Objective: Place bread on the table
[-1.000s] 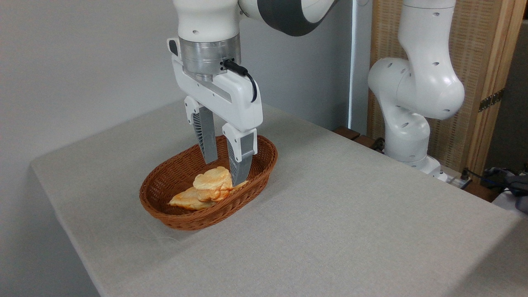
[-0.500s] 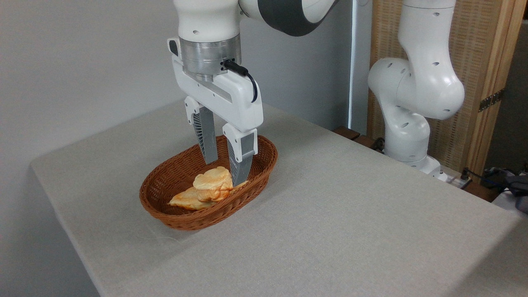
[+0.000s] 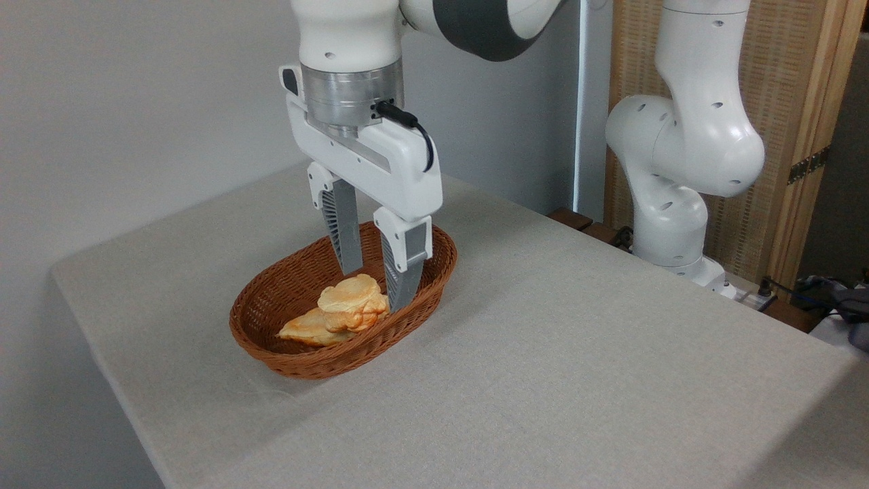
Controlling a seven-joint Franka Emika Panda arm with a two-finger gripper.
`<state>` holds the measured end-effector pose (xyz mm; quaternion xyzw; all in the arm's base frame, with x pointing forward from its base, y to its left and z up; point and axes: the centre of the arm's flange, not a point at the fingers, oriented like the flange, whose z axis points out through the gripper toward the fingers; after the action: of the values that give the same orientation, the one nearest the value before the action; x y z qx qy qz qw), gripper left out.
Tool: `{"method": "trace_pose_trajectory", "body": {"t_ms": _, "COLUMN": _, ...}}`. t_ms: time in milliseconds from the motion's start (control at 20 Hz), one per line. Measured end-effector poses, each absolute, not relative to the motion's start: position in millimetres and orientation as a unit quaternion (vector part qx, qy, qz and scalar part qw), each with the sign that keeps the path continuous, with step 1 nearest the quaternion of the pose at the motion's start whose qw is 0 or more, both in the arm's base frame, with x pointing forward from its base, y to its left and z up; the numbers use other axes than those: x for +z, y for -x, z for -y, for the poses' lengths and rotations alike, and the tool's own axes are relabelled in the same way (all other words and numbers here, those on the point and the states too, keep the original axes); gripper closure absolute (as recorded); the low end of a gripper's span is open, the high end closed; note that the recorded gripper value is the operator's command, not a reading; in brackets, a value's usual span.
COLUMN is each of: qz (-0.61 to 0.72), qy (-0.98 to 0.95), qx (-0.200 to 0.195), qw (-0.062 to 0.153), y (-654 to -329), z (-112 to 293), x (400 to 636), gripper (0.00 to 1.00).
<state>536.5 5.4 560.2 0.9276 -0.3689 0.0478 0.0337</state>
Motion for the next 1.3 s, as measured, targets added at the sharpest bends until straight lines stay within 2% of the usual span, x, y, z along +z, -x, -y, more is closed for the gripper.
{"method": "trace_pose_trajectory", "body": {"t_ms": 600, "qz": 0.397, "qy": -0.916, "qx": 0.034, "qw": 0.039, "y": -534.7, "z": 0.1, "x": 554.9, "gripper": 0.0}}
{"method": "trace_pose_trajectory", "body": {"t_ms": 700, "qz": 0.412, "qy": -0.91, "qx": 0.03, "qw": 0.037, "y": -535.4, "z": 14.5, "x": 552.6, "gripper": 0.0}}
{"method": "trace_pose_trajectory", "body": {"t_ms": 900, "qz": 0.453, "qy": -0.891, "qx": 0.012, "qw": 0.015, "y": -535.5, "z": 55.5, "x": 545.0, "gripper": 0.0}}
{"method": "trace_pose_trajectory", "body": {"t_ms": 1150, "qz": 0.491, "qy": -0.871, "qx": -0.004, "qw": 0.012, "y": -534.2, "z": 100.9, "x": 530.9, "gripper": 0.0}}
{"method": "trace_pose_trajectory", "body": {"t_ms": 1300, "qz": 0.504, "qy": -0.863, "qx": -0.016, "qw": 0.001, "y": -535.0, "z": 112.7, "x": 521.8, "gripper": 0.0}}
